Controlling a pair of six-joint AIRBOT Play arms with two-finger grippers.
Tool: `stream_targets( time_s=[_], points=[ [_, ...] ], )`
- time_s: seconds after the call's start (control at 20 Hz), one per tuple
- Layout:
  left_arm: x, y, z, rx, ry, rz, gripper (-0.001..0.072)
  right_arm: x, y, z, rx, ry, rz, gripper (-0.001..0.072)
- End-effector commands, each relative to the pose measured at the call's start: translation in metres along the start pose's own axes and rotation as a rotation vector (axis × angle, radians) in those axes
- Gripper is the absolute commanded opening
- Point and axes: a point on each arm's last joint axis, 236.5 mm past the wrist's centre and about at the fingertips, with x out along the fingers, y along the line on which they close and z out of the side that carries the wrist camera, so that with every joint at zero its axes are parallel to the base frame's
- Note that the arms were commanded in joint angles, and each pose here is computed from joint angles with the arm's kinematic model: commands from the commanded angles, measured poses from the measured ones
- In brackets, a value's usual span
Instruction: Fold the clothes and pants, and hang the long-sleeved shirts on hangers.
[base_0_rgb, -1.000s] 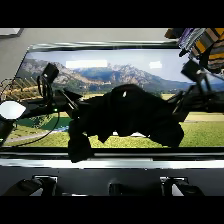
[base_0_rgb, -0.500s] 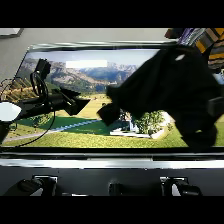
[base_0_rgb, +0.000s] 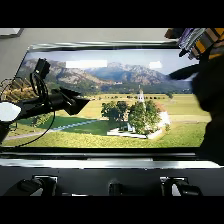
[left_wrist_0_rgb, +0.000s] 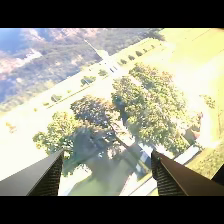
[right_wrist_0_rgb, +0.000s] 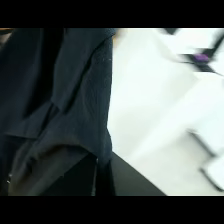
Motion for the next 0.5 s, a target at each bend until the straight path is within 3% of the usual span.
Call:
stream_targets(
  time_s=[0.0, 0.45],
  points=[
    [0.000, 0.000, 0.000, 0.000, -0.001, 0.001, 0.0617, 0.020, -0.027, 0.021, -0.020, -0.031, -0.177, 0.0025],
    [0.000, -0.001, 0.000, 0.001, -0.001, -0.001, 0.0615, 0.082, -0.036, 0.089, 0.011, -0.155, -0.406, 0.0025]
  ],
)
